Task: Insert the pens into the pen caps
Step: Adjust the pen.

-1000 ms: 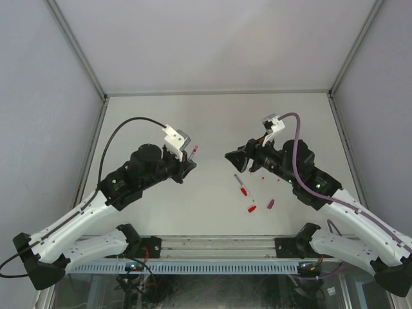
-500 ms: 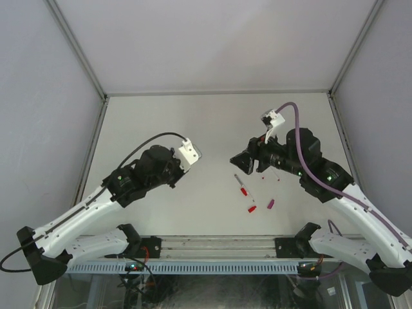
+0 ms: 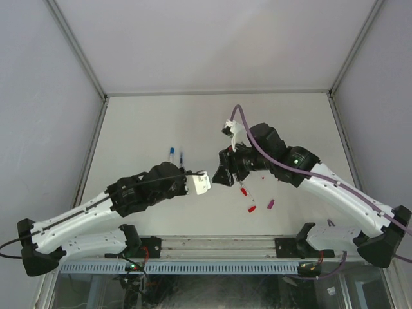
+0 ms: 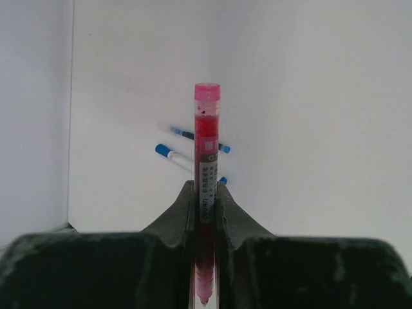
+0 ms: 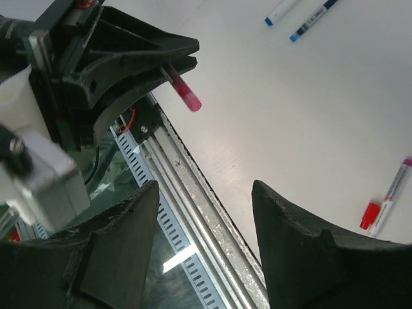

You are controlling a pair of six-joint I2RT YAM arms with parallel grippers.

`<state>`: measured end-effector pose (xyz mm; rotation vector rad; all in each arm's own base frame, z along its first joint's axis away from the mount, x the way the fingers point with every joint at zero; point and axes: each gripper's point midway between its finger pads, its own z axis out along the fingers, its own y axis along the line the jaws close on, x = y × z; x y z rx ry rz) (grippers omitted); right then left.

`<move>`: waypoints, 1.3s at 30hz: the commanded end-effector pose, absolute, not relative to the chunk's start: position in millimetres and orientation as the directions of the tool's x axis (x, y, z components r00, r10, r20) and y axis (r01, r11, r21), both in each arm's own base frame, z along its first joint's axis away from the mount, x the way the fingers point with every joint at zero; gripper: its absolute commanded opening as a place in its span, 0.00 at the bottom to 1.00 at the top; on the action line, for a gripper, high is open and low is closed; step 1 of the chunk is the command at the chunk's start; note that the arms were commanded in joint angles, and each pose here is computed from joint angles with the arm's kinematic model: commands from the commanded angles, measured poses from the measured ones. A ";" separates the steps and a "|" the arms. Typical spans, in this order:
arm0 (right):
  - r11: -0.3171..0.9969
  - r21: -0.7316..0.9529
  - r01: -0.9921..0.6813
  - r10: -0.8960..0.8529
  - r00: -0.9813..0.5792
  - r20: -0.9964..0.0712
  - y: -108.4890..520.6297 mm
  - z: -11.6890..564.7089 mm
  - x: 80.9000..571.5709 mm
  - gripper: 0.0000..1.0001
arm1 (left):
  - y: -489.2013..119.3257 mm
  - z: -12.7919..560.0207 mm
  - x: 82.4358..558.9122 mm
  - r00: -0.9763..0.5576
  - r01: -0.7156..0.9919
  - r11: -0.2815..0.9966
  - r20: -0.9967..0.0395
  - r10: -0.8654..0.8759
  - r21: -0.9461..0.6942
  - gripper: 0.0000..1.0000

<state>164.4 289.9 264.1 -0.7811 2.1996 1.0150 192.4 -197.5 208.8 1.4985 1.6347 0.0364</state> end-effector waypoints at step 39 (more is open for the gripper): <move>0.289 0.572 -0.768 -0.469 -0.634 -0.615 398.9 240.1 138.1 0.02 | -205.5 218.6 168.5 0.474 0.641 0.001 -0.397 0.786 0.767 0.02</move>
